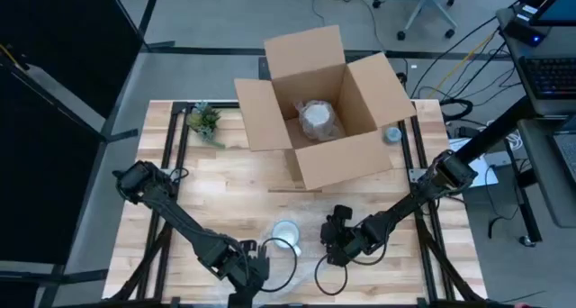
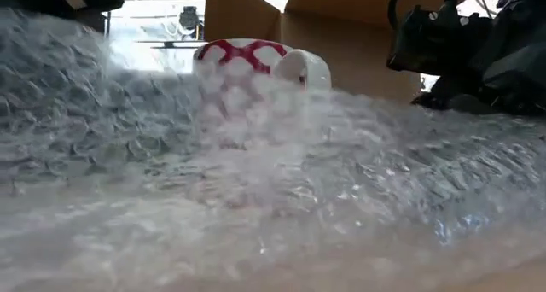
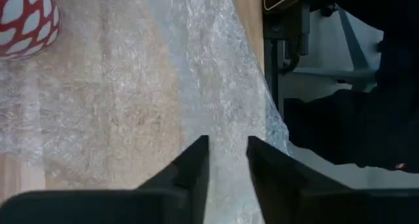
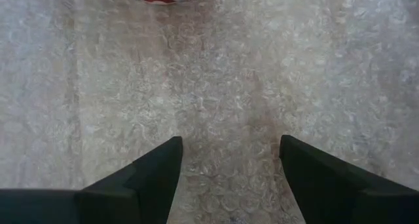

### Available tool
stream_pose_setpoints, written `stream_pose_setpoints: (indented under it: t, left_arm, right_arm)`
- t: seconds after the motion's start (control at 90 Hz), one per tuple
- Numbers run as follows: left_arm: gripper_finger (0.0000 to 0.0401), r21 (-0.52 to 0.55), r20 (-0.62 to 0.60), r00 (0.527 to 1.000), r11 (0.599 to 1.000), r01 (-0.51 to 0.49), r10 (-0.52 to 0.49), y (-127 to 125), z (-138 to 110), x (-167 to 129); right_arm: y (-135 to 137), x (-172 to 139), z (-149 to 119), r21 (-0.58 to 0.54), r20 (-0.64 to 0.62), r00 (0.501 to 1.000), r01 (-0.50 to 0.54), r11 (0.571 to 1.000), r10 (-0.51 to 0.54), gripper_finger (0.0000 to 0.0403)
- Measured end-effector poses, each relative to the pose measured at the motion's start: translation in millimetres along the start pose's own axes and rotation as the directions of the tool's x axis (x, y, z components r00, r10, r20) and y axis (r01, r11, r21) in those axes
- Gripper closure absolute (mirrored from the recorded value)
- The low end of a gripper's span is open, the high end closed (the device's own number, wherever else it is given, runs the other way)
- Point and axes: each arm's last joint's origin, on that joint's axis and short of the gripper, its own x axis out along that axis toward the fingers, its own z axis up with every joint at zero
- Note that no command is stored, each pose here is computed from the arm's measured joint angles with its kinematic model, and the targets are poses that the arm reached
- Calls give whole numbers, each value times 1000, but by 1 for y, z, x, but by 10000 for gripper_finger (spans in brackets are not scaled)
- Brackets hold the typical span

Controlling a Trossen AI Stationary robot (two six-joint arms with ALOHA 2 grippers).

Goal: Wrap mug
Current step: Wrap the red mug with the bubble wrap

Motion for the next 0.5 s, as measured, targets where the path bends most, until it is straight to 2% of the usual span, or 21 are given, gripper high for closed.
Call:
stream_pose_setpoints:
  t: [0.167,0.389,0.5]
  left_arm:
    - [240,-18,-38,999,999,28,-29,5,3,-1]
    - [252,3,19,999,999,-39,39,7,1,-22]
    - [257,5,93,992,996,-85,85,7,1,-32]
  right_arm:
    - [0,0,0,0,-3,1000,-4,1000,4,161]
    - [0,0,0,0,-12,1000,-15,1000,15,161]
    - [0,0,0,-1,-13,1000,-15,1000,15,161]
